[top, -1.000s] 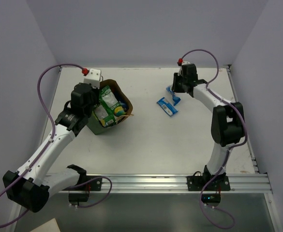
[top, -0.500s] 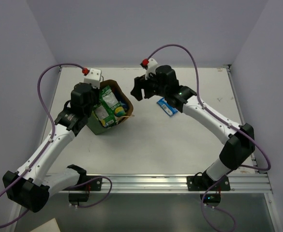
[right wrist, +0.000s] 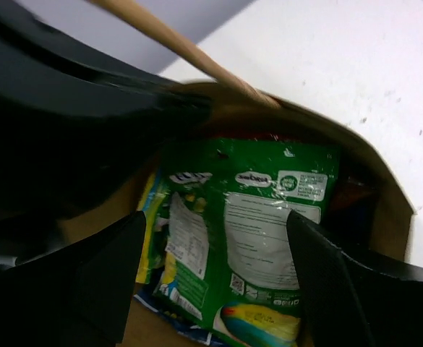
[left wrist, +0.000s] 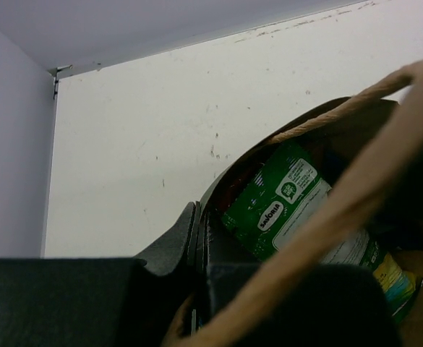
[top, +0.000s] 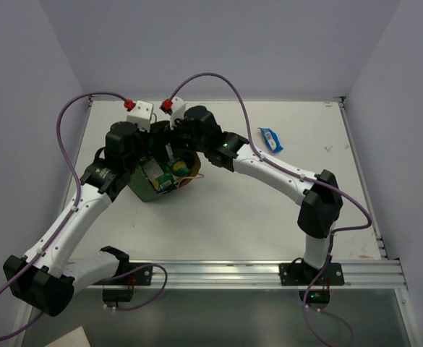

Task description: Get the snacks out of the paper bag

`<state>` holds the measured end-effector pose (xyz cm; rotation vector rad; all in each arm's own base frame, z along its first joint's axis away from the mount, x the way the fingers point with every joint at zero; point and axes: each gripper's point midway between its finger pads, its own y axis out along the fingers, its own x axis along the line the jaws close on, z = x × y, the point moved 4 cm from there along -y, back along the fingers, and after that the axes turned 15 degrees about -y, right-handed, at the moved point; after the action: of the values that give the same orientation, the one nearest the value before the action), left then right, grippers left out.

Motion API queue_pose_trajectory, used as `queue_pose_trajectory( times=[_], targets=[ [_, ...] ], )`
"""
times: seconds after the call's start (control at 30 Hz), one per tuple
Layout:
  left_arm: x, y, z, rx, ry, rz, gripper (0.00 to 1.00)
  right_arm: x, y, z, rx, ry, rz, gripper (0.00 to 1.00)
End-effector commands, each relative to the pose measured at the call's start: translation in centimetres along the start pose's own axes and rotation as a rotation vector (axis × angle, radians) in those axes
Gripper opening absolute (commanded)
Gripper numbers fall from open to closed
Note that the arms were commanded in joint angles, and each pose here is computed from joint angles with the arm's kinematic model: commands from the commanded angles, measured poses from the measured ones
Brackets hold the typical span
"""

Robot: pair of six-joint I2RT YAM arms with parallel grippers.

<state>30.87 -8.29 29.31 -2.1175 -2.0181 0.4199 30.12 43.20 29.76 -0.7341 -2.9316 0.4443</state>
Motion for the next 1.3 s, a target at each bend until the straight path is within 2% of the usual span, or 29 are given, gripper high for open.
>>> queue_pose_trajectory(
  times=[0.0, 0.17, 0.27, 0.33, 0.43, 0.47, 0.6, 0.67, 0.7, 0.73, 0.8, 0.83, 0.9, 0.93, 1.13, 1.27],
  targets=[
    [-0.6, -0.5, -1.1, -0.012, 0.000, 0.037, 0.00, -0.9, 1.3, 1.1, 0.049, 0.043, 0.060, 0.83],
    [-0.5, -0.4, -1.2, -0.016, -0.001, 0.031, 0.00, -1.4, 2.1, 4.1, 0.119, 0.055, 0.100, 0.91],
    [-0.5, -0.4, -1.1, -0.012, 0.001, 0.026, 0.00, -1.1, 2.5, 5.4, 0.151, 0.063, 0.074, 0.92],
    [-0.5, -0.3, -1.1, -0.011, 0.001, 0.026, 0.00, -0.7, 2.6, 6.0, 0.165, 0.057, 0.055, 0.91],
    [-0.5, -0.3, -1.0, -0.009, 0.000, 0.027, 0.00, -0.6, 2.7, 7.0, 0.187, 0.040, 0.046, 0.79],
    [-0.5, -0.3, -1.0, -0.009, -0.001, 0.029, 0.00, -0.4, 2.7, 7.2, 0.193, 0.037, 0.039, 0.78],
    [-0.6, -0.2, -1.1, -0.005, -0.011, 0.025, 0.00, 0.2, 2.9, 8.3, 0.233, -0.038, 0.045, 0.81],
    [-0.6, -0.1, -1.2, -0.003, -0.012, 0.024, 0.00, 0.4, 3.3, 8.9, 0.251, -0.064, 0.058, 0.75],
    [-0.7, 0.0, -1.2, -0.005, -0.012, 0.025, 0.00, 0.3, 3.3, 9.0, 0.252, -0.071, 0.067, 0.68],
    [-0.7, 0.0, -1.2, -0.005, -0.012, 0.026, 0.00, 0.3, 3.3, 8.8, 0.243, -0.071, 0.068, 0.54],
    [-0.7, 0.0, -1.2, -0.004, -0.012, 0.023, 0.00, 0.3, 3.1, 8.0, 0.222, -0.082, 0.073, 0.37],
    [-0.6, 0.0, -1.2, -0.004, -0.013, 0.020, 0.00, 0.1, 2.9, 7.4, 0.208, -0.086, 0.080, 0.22],
    [-0.5, 0.1, -1.1, -0.001, -0.012, 0.013, 0.00, 0.0, 2.3, 6.0, 0.173, -0.108, 0.089, 0.10],
    [-0.4, 0.1, -1.0, 0.000, -0.009, 0.005, 0.00, 0.0, 2.0, 5.5, 0.161, -0.114, 0.093, 0.01],
    [0.4, 0.3, -0.7, 0.004, -0.036, -0.066, 0.00, 0.7, -3.4, -2.7, -0.025, -0.159, 0.084, 0.00],
    [0.6, 0.3, -0.8, -0.003, -0.040, -0.082, 0.00, -0.5, -7.5, -6.5, -0.108, -0.203, 0.173, 0.00]
  ],
)
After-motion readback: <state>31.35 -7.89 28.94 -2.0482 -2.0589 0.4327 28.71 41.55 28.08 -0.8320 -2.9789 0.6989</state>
